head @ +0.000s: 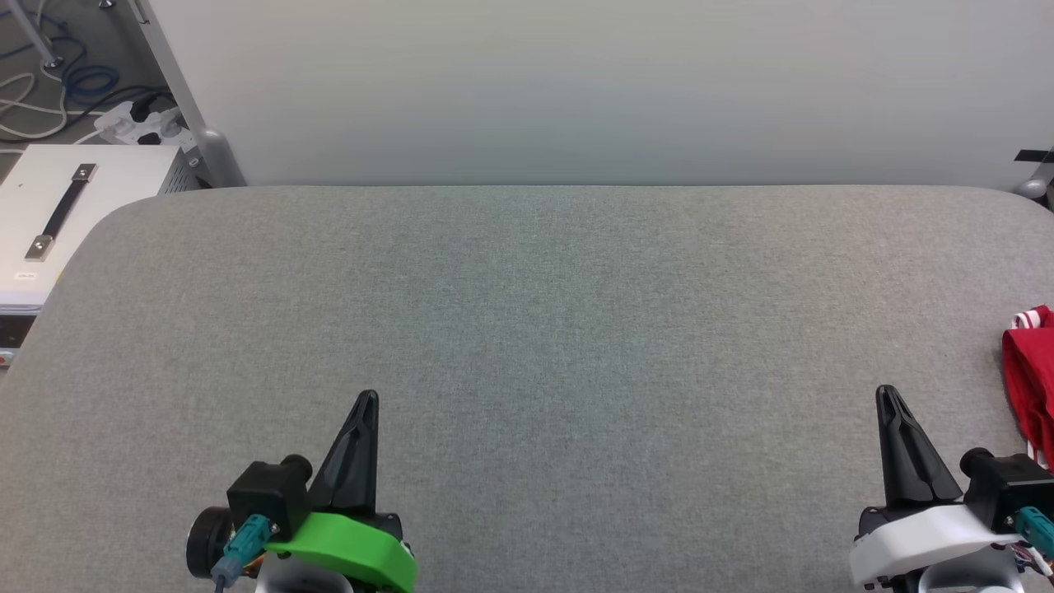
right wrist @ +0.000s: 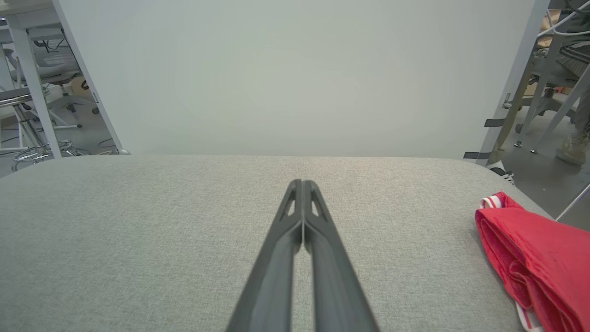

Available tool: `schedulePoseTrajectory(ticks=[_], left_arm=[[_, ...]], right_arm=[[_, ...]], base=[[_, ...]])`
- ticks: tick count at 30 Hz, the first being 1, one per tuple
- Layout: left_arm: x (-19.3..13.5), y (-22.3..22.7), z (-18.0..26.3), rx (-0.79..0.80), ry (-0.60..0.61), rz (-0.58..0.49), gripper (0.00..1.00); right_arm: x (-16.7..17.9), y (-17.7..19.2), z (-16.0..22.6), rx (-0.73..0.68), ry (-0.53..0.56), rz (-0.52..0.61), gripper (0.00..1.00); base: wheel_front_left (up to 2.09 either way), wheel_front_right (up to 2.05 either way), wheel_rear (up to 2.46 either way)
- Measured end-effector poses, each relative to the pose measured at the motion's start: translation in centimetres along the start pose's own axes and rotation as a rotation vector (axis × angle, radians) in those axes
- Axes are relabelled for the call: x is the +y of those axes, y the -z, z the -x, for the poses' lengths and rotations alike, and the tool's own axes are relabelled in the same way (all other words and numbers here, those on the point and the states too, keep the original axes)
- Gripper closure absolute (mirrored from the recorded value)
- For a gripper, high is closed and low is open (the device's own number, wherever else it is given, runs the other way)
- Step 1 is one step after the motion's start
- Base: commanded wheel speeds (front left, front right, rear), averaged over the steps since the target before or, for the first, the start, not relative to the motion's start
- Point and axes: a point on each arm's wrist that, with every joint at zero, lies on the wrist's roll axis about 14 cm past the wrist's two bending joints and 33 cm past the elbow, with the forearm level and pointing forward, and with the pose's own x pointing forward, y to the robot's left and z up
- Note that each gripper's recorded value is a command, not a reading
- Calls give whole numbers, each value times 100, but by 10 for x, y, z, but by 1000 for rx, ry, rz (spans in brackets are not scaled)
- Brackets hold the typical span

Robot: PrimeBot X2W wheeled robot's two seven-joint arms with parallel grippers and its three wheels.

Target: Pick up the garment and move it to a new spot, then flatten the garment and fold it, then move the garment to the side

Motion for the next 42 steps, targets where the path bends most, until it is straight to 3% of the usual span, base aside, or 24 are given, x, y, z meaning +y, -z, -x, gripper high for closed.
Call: schedulePoseTrajectory(ticks=[42], left_arm=[[11, 3, -5, 62, -45, -91, 100]], right_arm=[[9, 5, -3, 62, -16, 28, 100]], base=[[0, 0, 0]])
